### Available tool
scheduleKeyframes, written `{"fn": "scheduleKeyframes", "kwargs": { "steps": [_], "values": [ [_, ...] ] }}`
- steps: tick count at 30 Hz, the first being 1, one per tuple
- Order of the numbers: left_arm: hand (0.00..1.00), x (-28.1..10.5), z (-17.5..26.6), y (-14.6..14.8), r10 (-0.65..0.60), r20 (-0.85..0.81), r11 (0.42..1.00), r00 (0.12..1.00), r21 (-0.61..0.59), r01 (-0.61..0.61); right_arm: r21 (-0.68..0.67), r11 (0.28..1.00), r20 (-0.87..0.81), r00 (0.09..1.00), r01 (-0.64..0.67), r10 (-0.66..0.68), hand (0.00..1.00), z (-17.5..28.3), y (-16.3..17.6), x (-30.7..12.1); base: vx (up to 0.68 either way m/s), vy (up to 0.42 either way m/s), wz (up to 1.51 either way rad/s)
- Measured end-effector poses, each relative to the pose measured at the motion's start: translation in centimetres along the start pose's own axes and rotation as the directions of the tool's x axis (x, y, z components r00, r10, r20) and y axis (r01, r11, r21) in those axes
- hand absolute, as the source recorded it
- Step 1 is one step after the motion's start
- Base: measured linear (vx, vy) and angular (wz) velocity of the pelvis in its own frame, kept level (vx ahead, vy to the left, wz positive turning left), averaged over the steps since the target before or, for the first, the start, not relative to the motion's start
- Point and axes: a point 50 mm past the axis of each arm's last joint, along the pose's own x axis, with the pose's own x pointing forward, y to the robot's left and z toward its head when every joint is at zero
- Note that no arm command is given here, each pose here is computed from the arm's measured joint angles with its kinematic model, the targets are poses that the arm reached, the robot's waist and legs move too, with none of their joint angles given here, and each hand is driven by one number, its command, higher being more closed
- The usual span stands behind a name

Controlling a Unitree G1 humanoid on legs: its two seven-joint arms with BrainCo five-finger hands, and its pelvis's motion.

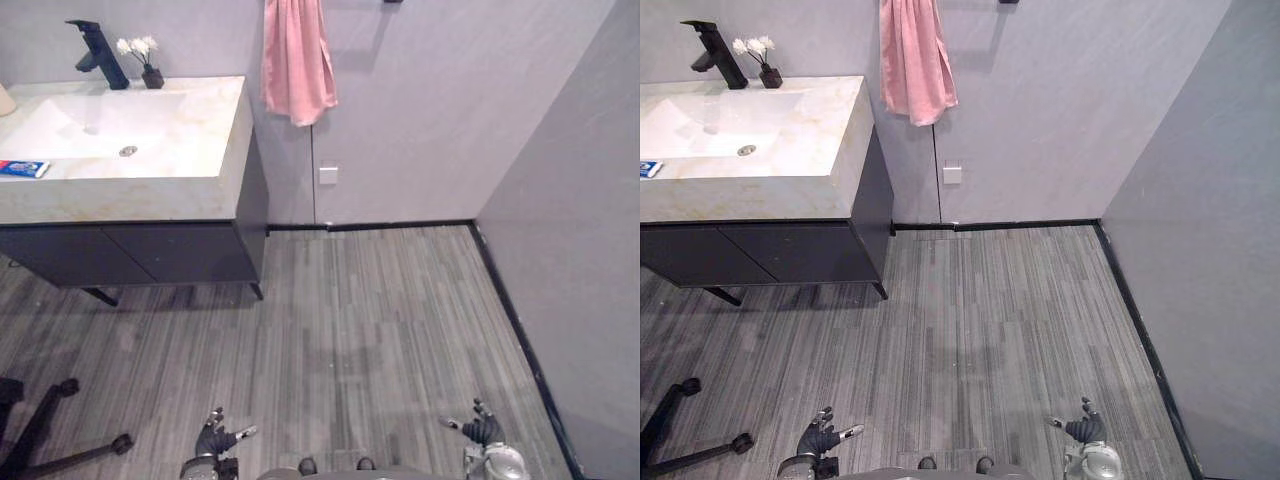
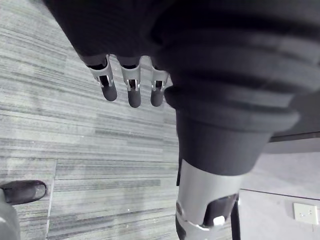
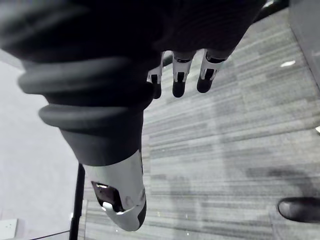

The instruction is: Organize washtable

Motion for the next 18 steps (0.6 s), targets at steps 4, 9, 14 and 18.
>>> {"fn": "scheduleKeyframes", "kwargs": {
  "steps": [4, 9, 14, 18],
  "values": [
    [0.00, 0.1, 1.5, -0.1, -0.005, 0.076, 1.000, 0.997, -0.004, 0.005, -0.033, 0.999, 0.044, 0.999, -0.008, 0.009, 0.00, 0.8, 0.0, 0.1, 0.06, 0.000, 0.02],
    [0.00, 0.1, 2.3, -0.2, -0.010, 0.111, 1.000, 0.994, -0.009, 0.011, -0.034, 0.999, 0.059, 0.998, -0.006, 0.008, 0.00, 1.1, -0.1, 0.1, 0.03, -0.020, 0.03],
    [0.00, 0.1, 3.1, -0.5, -0.016, 0.145, 1.000, 0.989, -0.020, 0.019, -0.032, 0.999, 0.085, 0.996, -0.006, 0.009, 0.00, 2.1, 0.0, 0.5, -0.02, -0.010, -0.05],
    [0.00, 0.0, 3.2, -1.0, -0.020, 0.154, 0.999, 0.988, -0.034, 0.025, -0.029, 1.000, 0.107, 0.994, -0.003, 0.006, 0.00, 3.0, 0.1, 0.8, -0.05, 0.016, -0.32]
  ]
}}
